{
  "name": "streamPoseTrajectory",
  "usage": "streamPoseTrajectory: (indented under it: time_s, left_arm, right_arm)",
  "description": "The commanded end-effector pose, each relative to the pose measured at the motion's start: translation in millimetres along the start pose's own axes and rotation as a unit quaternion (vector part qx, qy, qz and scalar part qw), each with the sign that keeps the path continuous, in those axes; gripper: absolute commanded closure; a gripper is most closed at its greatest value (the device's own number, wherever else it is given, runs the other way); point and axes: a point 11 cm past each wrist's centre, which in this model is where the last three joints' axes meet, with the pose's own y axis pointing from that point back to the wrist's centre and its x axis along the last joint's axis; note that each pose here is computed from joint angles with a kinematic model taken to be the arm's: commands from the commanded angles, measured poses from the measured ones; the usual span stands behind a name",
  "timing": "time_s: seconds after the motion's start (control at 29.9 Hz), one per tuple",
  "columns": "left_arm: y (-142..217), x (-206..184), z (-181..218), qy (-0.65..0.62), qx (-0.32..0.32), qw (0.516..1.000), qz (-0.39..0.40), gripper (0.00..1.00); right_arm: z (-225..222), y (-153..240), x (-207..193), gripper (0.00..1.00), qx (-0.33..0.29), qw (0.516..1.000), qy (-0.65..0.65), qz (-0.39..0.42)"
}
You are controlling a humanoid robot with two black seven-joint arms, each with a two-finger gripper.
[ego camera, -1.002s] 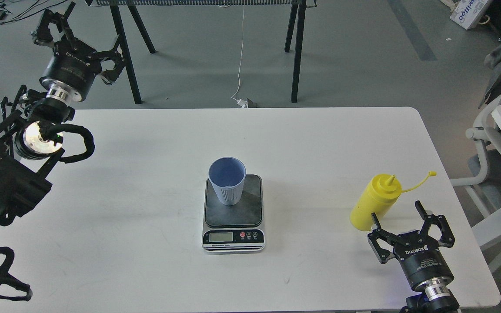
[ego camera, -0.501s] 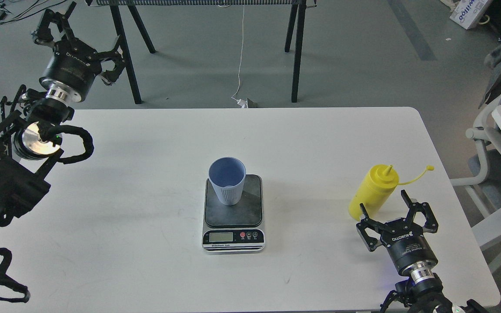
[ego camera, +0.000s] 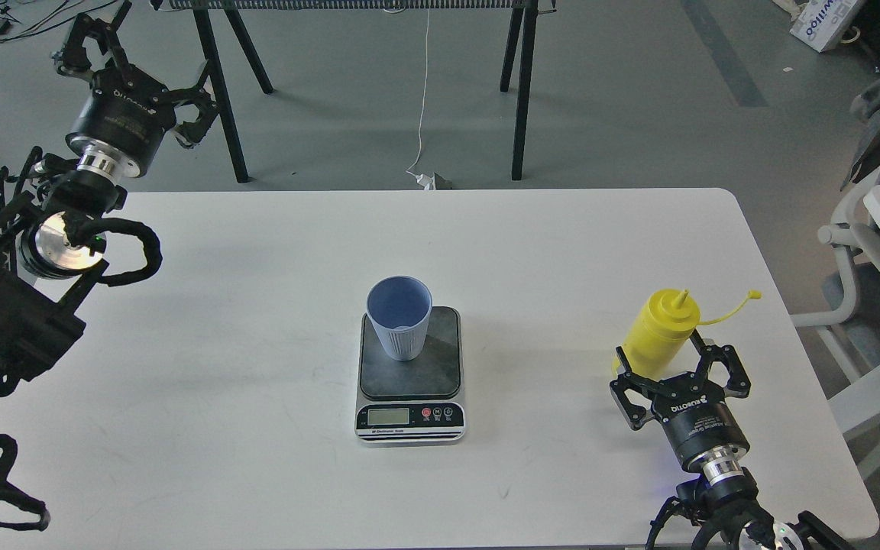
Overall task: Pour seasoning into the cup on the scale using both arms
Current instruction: 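Move the right gripper toward the yellow squeeze bottle, then grasp the yellow bottle with the right gripper and lift it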
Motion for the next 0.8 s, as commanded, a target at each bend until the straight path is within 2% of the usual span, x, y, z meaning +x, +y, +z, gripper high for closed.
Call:
streamPoseTrajectory:
  time_s: [0.0,0.3,0.5,0.67,0.77]
  left_arm:
    - [0.7,1.7,3.7,-0.003,-0.002,1.0,0.001,0.0]
    - [1.3,2.9,5.5,-0.004,-0.005,1.0,0.003,0.0]
    - [1.1,3.1,7.4,-0.005,-0.007,1.0,0.003,0.0]
    - [1.1,3.5,9.0,-0.005,-0.008,1.0,0.003,0.0]
    - [-0.2,2.0,10.9,-0.004,-0.011,1.0,0.001,0.0]
  right_arm:
    - [-5.2,-5.7,0.3,0.04,0.01,1.0,0.006,0.0]
    - [-10.8,-25.7,-1.8,0.11,0.023,1.0,0.016,-0.003]
    - [-9.3,-27.2,-3.5,0.36,0.02,1.0,0.016,-0.005]
    - [-6.2,-29.3,-13.4,0.5,0.017,1.0,0.01,-0.02]
    - [-10.7,-34.4,-29.5,0.55,0.022,0.999,0.008,-0.045]
